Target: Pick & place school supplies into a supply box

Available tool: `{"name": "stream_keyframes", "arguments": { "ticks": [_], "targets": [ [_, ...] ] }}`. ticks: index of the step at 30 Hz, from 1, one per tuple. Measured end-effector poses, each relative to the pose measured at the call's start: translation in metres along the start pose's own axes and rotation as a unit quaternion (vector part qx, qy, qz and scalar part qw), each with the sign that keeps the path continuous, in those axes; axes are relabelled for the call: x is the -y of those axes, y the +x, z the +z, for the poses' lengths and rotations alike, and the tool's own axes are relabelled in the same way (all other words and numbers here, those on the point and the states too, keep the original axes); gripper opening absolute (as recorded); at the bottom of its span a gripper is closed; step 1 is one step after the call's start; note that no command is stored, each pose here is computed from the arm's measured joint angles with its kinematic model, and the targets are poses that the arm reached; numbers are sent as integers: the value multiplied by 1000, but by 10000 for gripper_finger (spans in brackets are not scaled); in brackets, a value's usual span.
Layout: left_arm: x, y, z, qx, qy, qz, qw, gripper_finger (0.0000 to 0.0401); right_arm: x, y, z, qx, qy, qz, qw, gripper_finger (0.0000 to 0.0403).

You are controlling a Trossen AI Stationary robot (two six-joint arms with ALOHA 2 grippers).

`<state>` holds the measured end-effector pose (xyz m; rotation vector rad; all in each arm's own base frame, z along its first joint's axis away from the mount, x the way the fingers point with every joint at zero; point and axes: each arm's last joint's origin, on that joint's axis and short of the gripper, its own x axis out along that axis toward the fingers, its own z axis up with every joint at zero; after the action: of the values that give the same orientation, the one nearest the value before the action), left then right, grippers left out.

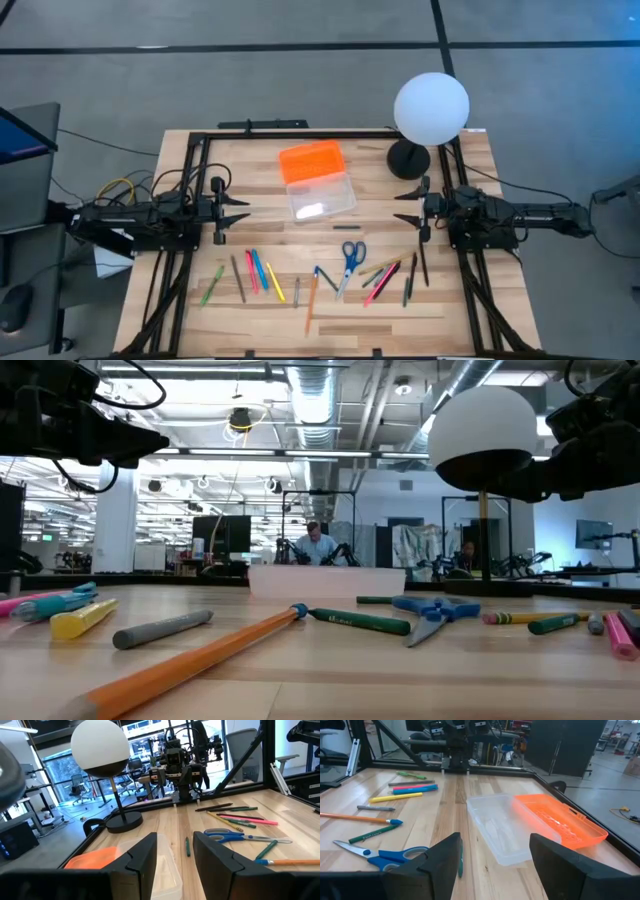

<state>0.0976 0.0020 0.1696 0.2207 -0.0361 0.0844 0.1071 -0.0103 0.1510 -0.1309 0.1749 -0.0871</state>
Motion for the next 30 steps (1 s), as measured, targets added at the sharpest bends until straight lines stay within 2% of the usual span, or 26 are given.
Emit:
{"name": "stream_keyframes", "arguments": {
  "ticks": [25, 30],
  "targets": [
    [0, 0, 2, 9, 0, 3, 1000, 123, 0, 0, 0, 0, 0, 0, 1000, 234],
    [1, 0, 2, 12, -118, -22, 993, 123, 0, 0, 0, 0, 0, 0, 1000, 234]
  ]
}}
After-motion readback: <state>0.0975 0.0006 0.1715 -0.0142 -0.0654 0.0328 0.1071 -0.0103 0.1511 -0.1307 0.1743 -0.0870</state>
